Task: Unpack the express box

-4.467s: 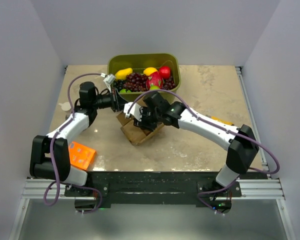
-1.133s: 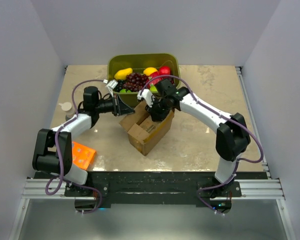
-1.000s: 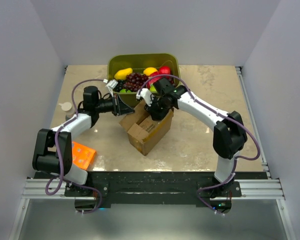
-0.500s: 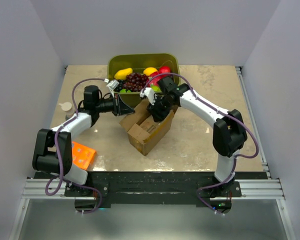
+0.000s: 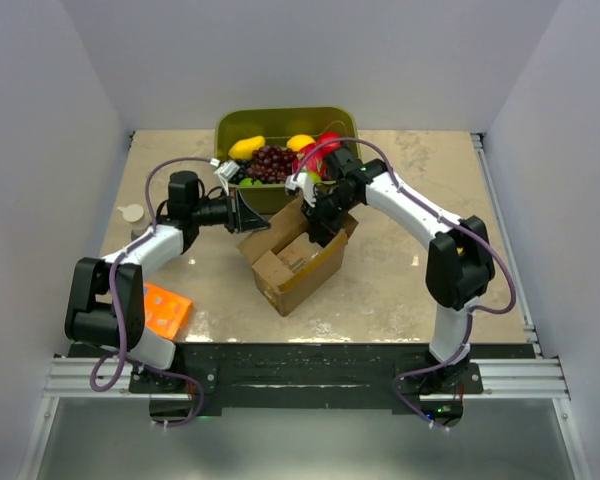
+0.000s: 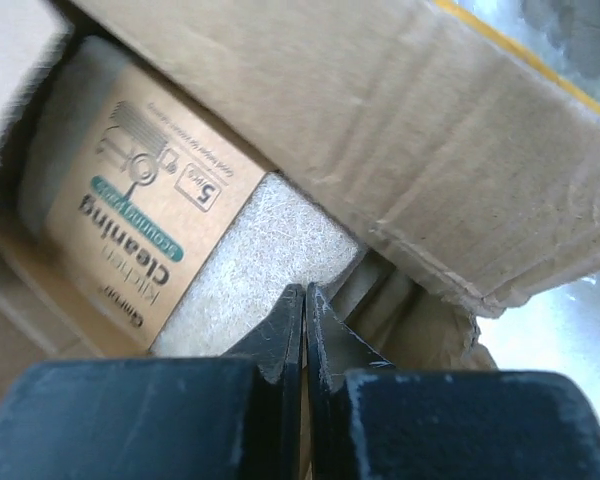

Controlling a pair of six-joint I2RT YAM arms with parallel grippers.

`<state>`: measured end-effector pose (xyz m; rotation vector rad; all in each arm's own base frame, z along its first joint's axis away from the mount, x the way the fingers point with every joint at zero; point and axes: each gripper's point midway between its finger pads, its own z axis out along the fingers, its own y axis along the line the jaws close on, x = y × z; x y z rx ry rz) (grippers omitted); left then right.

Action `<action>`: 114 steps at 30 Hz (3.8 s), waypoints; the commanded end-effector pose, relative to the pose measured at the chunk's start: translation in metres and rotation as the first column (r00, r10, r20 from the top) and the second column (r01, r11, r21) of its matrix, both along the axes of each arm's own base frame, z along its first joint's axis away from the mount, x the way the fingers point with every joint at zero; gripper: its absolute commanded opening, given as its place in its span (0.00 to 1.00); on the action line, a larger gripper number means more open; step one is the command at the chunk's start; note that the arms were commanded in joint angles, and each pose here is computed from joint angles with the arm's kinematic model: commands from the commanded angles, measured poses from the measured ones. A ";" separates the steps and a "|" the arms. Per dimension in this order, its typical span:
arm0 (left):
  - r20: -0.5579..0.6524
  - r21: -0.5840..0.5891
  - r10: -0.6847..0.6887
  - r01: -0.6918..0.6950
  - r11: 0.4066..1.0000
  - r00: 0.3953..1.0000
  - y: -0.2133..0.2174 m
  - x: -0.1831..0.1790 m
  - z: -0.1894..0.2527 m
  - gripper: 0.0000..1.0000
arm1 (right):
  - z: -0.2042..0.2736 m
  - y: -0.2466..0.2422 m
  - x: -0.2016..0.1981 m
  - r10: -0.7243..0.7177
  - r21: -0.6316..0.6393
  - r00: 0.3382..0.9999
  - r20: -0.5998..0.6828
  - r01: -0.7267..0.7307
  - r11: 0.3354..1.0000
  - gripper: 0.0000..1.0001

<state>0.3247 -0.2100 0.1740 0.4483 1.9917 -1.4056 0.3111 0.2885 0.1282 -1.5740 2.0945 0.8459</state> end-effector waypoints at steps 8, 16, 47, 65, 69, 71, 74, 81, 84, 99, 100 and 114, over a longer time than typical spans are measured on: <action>0.127 0.030 0.021 -0.025 0.999 0.992 0.003 0.019 0.020 0.00 | 0.156 0.012 -0.004 -0.071 0.224 0.963 0.259 0.012 0.975 0.00; 0.148 0.031 0.016 -0.021 0.999 0.989 0.003 0.019 0.026 0.00 | 0.139 -0.008 -0.011 -0.135 0.142 0.970 0.200 0.107 0.984 0.05; 0.152 0.043 0.012 -0.019 0.999 0.988 0.004 0.019 0.022 0.00 | 0.075 0.023 0.001 -0.029 0.104 1.000 -0.004 0.030 0.994 0.00; 0.146 0.084 0.003 -0.016 0.996 0.989 0.007 0.017 0.014 0.00 | 0.249 -0.140 0.083 -0.677 0.386 0.657 0.331 0.560 0.733 0.00; 0.139 0.082 -0.003 -0.008 0.997 0.990 0.006 0.017 0.013 0.00 | 0.240 -0.220 0.102 -0.849 0.415 0.478 0.227 0.741 0.528 0.00; 0.141 0.080 -0.006 -0.006 0.997 0.990 0.006 0.017 0.013 0.00 | 0.226 -0.277 0.114 -0.941 0.404 0.284 0.187 0.851 0.337 0.00; 0.139 0.078 -0.009 -0.002 0.997 0.990 0.005 0.016 0.013 0.00 | 0.195 -0.304 0.126 -0.964 0.369 0.206 0.169 0.894 0.256 0.00; 0.152 0.065 -0.037 0.028 0.998 0.988 0.003 0.014 0.019 0.00 | 0.115 -0.306 0.160 -0.972 0.254 0.221 0.081 0.938 0.235 0.00; 0.169 0.040 -0.071 0.065 0.997 0.983 0.000 0.009 0.028 0.00 | 0.115 -0.309 0.173 -0.970 0.250 0.224 0.092 0.938 0.241 0.28; 0.174 -0.075 -0.124 0.138 0.988 0.977 -0.010 -0.012 0.054 0.00 | 0.194 -0.005 0.047 -0.449 0.402 0.856 0.256 0.328 0.855 0.35; 0.174 -0.080 -0.122 0.137 0.987 0.977 -0.010 -0.012 0.057 0.00 | 0.184 0.003 0.036 -0.398 0.375 0.877 0.270 0.285 0.882 0.28; 0.170 -0.116 -0.094 0.115 0.987 0.981 -0.009 -0.023 0.060 0.00 | 0.066 -0.035 -0.067 -0.101 0.019 0.940 0.326 0.100 0.995 0.15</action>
